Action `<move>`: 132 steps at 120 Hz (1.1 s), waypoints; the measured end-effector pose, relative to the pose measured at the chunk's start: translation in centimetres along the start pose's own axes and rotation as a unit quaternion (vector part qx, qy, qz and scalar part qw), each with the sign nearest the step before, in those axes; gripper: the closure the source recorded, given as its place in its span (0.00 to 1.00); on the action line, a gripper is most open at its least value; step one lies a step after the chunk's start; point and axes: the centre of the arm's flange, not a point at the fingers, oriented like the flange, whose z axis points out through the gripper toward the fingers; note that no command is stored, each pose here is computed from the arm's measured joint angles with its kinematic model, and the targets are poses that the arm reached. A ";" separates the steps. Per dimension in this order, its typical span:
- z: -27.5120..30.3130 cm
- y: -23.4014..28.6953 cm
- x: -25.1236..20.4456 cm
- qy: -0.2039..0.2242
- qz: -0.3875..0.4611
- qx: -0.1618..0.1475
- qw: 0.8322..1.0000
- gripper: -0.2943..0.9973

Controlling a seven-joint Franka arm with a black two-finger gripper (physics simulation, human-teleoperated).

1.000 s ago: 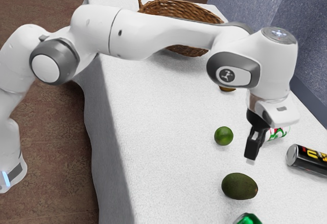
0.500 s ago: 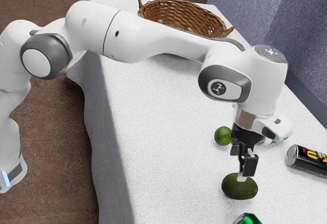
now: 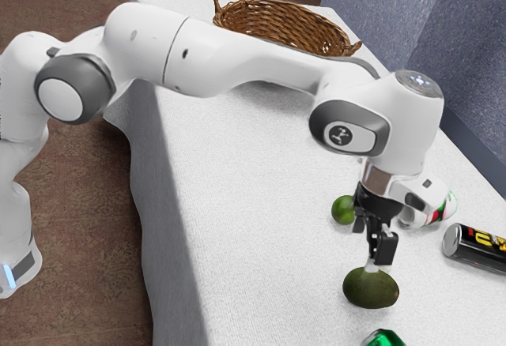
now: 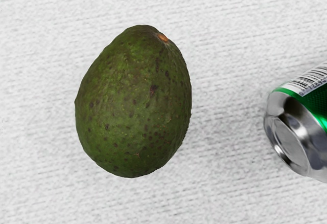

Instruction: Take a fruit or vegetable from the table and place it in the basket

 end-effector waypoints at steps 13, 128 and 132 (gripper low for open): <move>1.6 -1.7 1.1 -0.006 0.017 0.001 1.000 0.23; 8.1 -3.9 3.8 0.011 0.226 -0.067 0.972 0.23; 8.4 -4.0 3.9 0.010 0.228 -0.068 0.971 0.23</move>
